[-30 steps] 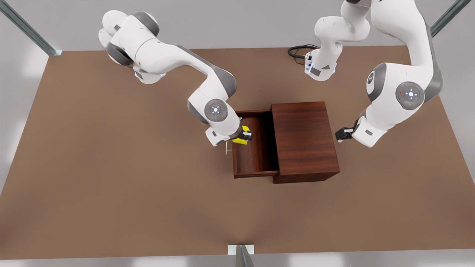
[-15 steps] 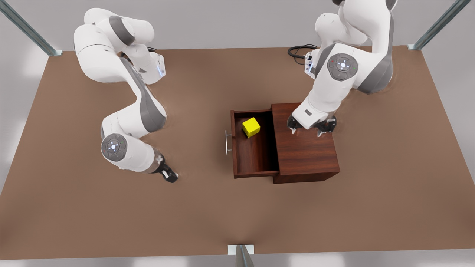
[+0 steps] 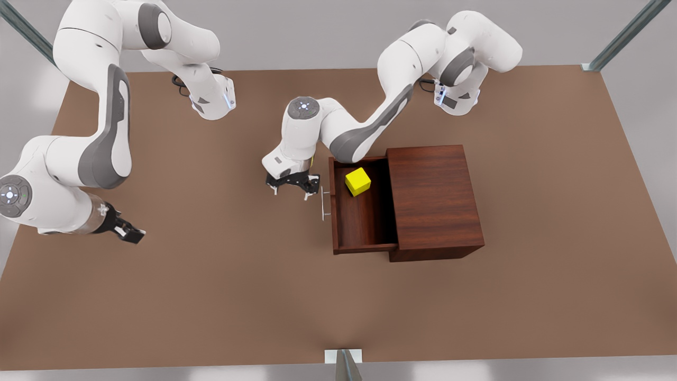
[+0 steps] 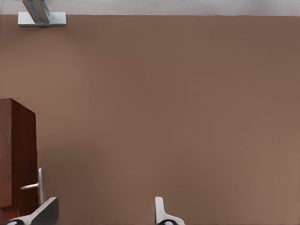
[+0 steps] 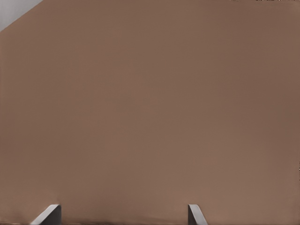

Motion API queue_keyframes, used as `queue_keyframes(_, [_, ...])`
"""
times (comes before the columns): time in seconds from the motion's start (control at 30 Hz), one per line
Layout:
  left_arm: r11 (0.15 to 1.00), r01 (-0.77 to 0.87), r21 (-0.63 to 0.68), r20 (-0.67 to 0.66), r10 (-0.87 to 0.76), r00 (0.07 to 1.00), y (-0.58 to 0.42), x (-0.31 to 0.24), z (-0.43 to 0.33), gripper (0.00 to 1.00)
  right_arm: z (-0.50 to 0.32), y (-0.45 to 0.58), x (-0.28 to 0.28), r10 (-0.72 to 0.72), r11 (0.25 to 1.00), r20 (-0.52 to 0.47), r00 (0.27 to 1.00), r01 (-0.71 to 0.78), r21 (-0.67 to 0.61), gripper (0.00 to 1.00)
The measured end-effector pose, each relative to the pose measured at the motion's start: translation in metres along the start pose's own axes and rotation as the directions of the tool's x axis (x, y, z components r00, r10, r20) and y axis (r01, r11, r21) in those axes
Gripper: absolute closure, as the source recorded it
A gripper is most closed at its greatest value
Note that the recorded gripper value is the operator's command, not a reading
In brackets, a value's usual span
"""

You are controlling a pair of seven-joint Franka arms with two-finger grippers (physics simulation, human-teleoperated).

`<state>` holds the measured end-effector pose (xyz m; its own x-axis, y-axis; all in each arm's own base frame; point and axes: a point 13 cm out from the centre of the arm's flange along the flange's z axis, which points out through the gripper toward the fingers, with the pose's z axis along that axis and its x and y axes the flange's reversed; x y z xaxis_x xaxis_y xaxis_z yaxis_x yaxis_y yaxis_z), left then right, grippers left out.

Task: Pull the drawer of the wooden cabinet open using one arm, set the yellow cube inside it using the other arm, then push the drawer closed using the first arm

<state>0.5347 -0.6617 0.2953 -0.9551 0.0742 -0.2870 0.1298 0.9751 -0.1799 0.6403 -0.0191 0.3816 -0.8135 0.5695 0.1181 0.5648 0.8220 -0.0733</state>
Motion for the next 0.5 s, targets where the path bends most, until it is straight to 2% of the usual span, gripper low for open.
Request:
queue_keyframes(0.13, [0.996, 0.089, 0.029, 0.066, -0.091, 0.994, -0.001, -0.008, 0.051, 0.00, 0.002, -0.001, 0.006, -0.111, 0.994, -0.024, 0.994, 0.111, 0.003, 0.00])
queue_keyframes(0.23, [0.991, 0.131, 0.041, 0.088, -0.134, 0.987, -0.006, -0.007, 0.058, 0.00, 0.002, -0.002, 0.008, -0.178, 0.984, -0.034, 0.983, 0.179, 0.004, 0.00])
queue_keyframes(0.5, [0.971, 0.211, -0.111, -0.012, -0.214, 0.977, 0.016, 0.041, 0.085, 0.00, 0.006, 0.000, 0.012, -0.311, 0.950, -0.050, 0.949, 0.312, 0.003, 0.00])
